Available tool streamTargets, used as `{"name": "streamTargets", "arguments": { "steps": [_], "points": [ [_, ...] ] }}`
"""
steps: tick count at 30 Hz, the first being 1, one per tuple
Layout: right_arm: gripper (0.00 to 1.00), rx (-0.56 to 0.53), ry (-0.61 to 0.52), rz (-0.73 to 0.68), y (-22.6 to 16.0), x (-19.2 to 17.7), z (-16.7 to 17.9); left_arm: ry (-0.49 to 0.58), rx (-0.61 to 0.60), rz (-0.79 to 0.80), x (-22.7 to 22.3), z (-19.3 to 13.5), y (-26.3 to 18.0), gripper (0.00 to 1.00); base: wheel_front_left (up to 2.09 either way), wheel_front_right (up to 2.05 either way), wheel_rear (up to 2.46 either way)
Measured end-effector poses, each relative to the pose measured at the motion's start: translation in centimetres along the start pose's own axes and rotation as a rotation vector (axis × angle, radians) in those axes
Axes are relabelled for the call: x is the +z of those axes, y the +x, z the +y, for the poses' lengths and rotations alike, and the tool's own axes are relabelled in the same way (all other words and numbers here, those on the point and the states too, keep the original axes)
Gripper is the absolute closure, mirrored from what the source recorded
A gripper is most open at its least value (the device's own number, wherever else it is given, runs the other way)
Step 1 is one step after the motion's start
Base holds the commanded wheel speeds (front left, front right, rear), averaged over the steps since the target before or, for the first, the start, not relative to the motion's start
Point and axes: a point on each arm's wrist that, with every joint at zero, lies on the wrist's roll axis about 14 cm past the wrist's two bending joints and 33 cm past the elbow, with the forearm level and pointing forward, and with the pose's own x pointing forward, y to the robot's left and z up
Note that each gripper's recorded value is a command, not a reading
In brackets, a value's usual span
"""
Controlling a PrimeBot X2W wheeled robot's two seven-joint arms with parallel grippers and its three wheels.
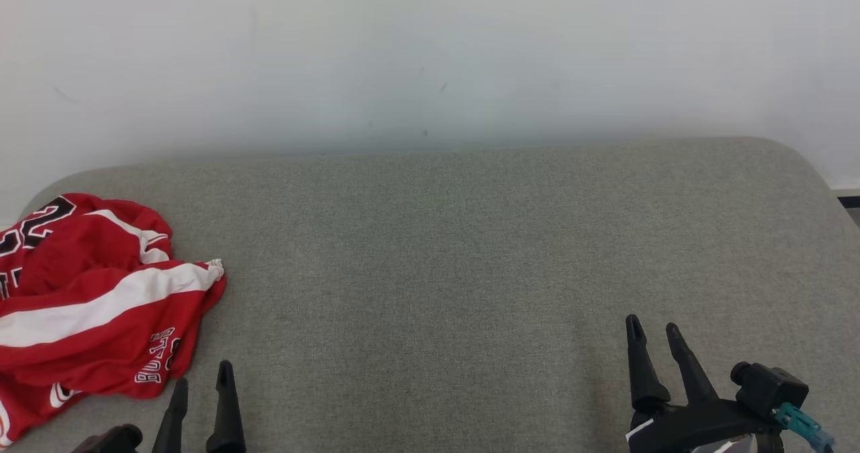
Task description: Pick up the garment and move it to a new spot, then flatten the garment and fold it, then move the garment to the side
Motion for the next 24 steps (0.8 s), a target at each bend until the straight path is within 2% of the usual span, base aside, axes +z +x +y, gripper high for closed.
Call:
{"name": "streamTargets", "arguments": {
  "steps": [24],
  "points": [
    [0.00, 0.071, -0.208, -0.006, 0.2, -0.3, 1.5, 0.207, -0.039, -0.038, 0.3, -0.7, -0.2, 0.00, 0.00, 0.00, 0.00]
  ]
}}
